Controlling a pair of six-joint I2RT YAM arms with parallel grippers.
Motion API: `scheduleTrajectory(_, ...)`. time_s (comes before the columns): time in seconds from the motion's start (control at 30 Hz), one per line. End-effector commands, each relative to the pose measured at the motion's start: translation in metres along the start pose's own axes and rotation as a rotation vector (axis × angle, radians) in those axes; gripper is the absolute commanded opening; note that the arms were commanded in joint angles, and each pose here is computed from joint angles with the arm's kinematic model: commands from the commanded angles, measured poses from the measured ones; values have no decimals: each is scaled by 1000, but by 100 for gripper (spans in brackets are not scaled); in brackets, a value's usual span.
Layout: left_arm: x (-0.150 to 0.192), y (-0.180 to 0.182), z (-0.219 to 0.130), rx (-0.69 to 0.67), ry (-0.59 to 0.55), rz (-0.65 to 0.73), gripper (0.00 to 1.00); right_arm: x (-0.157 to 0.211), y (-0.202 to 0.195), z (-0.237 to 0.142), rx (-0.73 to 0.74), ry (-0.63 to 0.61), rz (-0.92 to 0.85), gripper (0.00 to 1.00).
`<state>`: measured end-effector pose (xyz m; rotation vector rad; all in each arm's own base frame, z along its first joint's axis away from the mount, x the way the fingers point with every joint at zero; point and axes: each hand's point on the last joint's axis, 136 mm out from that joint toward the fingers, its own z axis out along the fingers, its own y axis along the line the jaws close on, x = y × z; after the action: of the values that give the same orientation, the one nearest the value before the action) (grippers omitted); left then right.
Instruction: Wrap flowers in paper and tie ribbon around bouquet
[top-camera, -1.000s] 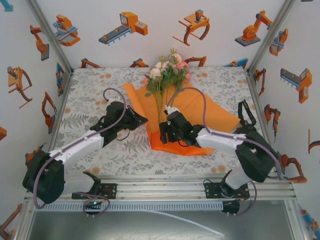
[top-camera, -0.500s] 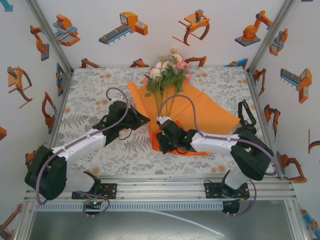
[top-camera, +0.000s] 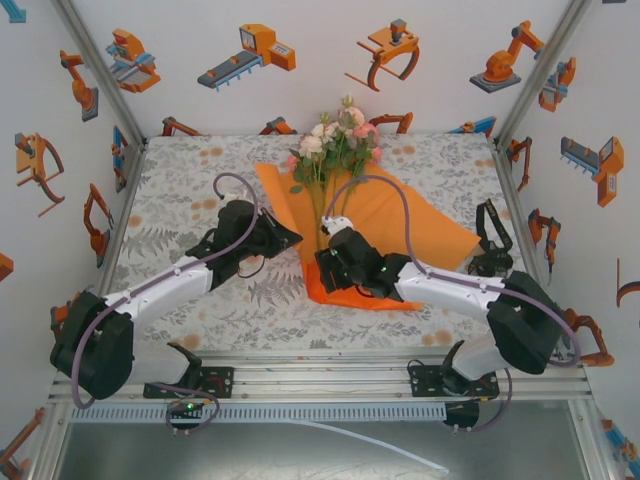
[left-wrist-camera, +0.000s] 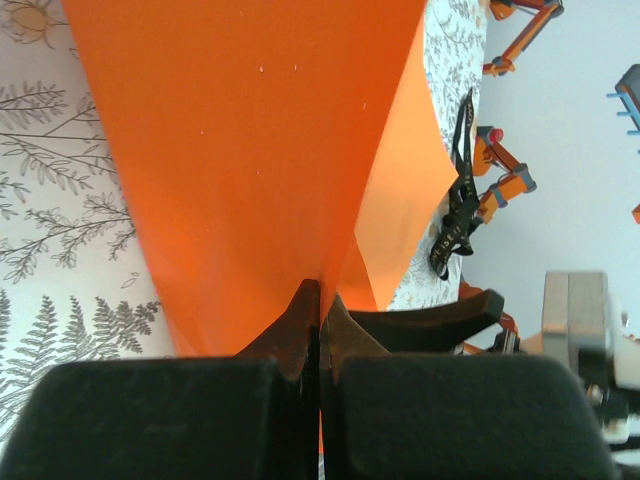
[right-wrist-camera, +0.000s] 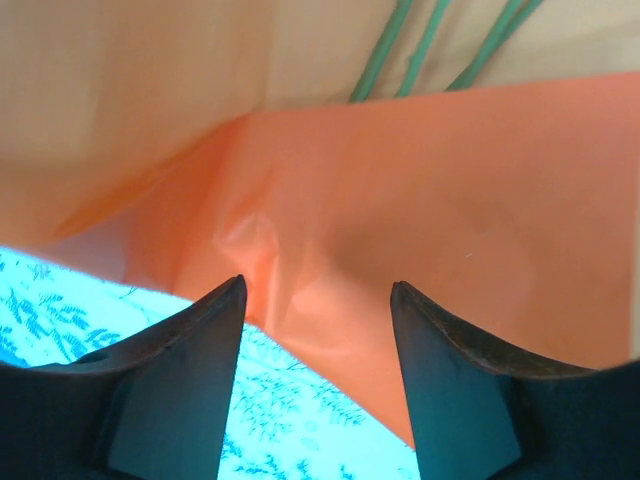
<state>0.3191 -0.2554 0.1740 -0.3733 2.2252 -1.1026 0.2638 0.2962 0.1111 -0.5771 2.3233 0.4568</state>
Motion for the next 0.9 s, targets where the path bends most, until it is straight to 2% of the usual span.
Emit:
scheduleTrajectory(0.0, -7, -28, 1, 77, -6, 24, 0, 3, -9, 12, -8, 2, 46, 53)
scheduleTrajectory(0.17, -7, -27, -1, 69, -13, 24, 0, 10, 5, 40, -57, 64, 76, 53)
scheduleTrajectory(0.43, -6, -23, -6, 57, -21, 27, 0, 27, -6, 66, 63, 132, 2, 56)
scheduleTrajectory(0.57, -8, -25, -6, 59, -27, 31, 0, 18, -4, 54, 52, 101, 16, 59)
scheduleTrajectory(0.73, -10, -34, 1, 81, -15, 42, 0, -8, -6, 14, -1, -13, 96, 63)
scheduleTrajectory(0.87, -12, -40, 11, 95, -8, 45, 0, -12, -22, -18, -49, -74, 188, 62)
